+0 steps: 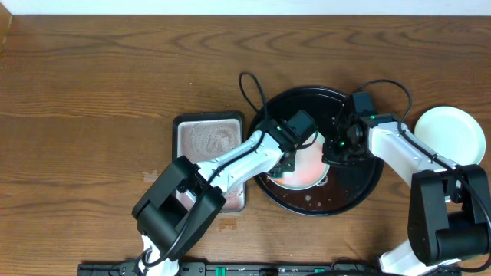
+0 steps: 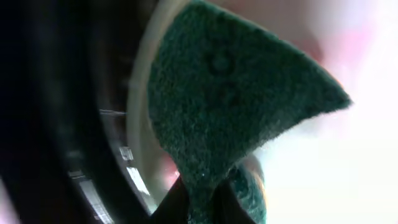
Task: Clean dirty plates on tray and stack at the side
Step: 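Return the sponge to the soapy tray with the left gripper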
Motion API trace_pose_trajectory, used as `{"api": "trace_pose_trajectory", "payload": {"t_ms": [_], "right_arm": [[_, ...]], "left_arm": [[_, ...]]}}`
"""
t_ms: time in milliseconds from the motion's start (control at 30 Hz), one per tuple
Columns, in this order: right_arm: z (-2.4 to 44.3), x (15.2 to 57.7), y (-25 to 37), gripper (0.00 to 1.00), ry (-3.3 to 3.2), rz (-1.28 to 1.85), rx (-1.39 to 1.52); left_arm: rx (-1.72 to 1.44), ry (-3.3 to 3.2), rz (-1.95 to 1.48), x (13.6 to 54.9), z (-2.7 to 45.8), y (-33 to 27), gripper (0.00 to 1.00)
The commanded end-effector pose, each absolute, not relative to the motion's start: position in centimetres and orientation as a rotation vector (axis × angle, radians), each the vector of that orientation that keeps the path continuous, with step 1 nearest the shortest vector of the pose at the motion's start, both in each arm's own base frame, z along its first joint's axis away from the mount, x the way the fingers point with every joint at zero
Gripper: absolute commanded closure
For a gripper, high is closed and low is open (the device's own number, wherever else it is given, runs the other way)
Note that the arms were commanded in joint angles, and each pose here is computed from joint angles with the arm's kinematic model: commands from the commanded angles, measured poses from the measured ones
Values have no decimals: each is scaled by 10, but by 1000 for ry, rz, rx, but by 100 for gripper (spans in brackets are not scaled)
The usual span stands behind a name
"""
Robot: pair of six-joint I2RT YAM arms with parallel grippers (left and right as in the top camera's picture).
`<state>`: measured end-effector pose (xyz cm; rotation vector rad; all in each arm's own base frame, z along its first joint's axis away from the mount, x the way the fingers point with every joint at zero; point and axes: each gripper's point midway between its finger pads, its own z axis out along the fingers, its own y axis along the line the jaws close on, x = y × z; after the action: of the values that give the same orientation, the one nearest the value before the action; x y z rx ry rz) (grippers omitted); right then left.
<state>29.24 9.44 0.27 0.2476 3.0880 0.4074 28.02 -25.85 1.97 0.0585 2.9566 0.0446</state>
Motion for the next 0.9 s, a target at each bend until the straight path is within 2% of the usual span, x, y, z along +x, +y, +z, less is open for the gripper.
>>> {"api": "trace_pose_trajectory", "payload": {"t_ms": [0,267,400,533,667,867], "right_arm": [[-4,292,80,99,3095,299,266],[-4,292,80,99,3096,298,208],[-4,293,80,99,3095,297,175],[1,294,80,99,3077,300,105],[14,302,81,99,3019,307,34],[49,311,80,99,2903,291,17]], "left_arm": [[89,2806,339,306,38,-217,93],[71,2863,-25,298,84,-254,93],[39,2851,-169,292,120,-251,93],[5,2824,-175,285,158,-217,93],[-76,2824,-40,277,177,-160,92],[-234,2901,86,262,142,-108,92]]}}
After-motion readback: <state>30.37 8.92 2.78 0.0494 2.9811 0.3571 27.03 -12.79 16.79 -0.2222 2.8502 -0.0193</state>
